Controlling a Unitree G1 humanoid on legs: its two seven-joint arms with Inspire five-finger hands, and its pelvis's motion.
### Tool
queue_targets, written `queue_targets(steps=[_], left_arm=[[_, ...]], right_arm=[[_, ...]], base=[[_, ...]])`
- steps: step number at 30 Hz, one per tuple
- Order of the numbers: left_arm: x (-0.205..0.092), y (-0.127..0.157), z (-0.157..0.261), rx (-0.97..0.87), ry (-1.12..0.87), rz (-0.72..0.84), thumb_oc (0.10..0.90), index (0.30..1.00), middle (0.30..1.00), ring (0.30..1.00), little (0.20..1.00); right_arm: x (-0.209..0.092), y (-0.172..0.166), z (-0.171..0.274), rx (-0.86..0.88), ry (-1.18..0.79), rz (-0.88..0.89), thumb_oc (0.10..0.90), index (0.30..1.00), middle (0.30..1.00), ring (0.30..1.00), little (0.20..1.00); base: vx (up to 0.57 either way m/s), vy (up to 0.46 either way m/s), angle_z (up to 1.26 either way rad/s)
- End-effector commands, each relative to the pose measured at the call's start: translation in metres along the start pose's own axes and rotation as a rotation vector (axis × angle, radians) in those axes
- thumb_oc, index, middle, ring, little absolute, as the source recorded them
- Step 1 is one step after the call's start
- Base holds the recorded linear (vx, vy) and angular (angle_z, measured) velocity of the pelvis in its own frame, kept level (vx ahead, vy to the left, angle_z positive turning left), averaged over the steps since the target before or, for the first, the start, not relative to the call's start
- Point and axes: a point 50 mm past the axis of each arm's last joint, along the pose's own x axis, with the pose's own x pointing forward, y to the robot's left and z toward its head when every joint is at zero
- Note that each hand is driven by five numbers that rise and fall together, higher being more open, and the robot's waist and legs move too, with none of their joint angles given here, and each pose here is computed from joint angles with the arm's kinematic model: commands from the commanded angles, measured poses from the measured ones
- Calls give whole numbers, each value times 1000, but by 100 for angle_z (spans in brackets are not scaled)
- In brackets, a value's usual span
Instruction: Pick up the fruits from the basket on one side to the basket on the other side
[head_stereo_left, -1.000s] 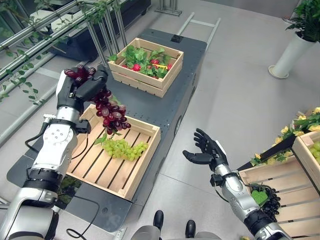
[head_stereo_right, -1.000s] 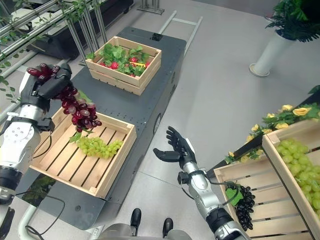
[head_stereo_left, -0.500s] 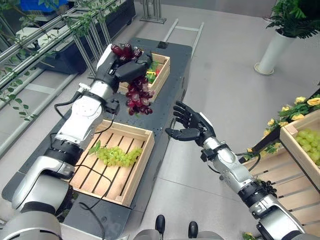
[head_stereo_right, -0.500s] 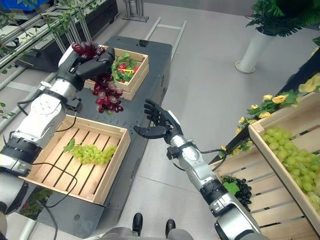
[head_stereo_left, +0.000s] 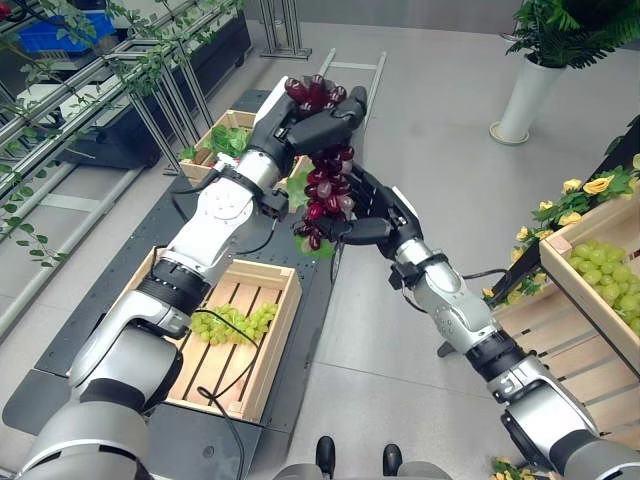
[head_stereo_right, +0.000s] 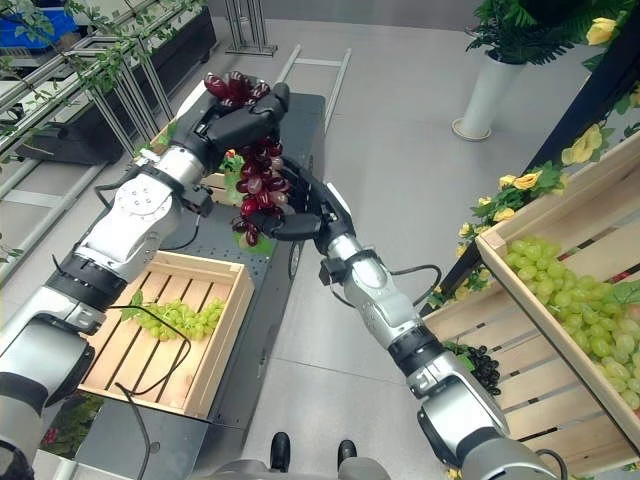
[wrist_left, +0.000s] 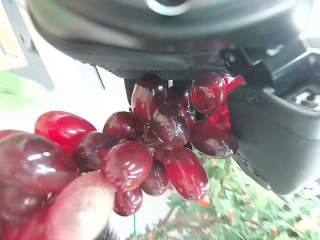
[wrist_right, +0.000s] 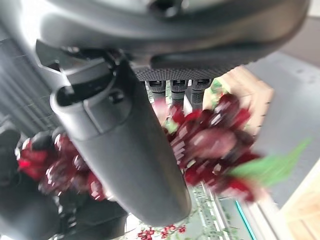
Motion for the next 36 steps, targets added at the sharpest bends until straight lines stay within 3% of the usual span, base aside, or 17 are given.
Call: queue_targets(steps=[1,9,20,21,22,36], left_arm=[[36,7,70,-25,-240,26,400,300,300,300,300],[42,-12,72,-48,-226,-57,400,300,300,300,300],[45,-18,90,-91,-288,-72,400,300,300,300,300],[45,-18,91,-90,-292,-70,400,300,300,300,300],[45,-17,93,-90,-304,-67,400,300,300,300,300],[40,-2,82,-48,-267,-7,400,300,300,300,300]], right_arm=[[17,20,49,69,-221,25,800,900,900,900,900],[30,23,61,84,-230,11,800,900,900,900,900],[37,24,52,104,-176,20,800,900,900,900,900],[37,24,52,107,-175,23,755,832,832,832,832],[37,25,52,126,-184,28,400,300,300,300,300],[33,17,68,161,-300,-8,400,300,300,300,300]], base=[[0,0,0],[4,-2,0],[0,0,0],[0,0,0],[0,0,0],[0,0,0]])
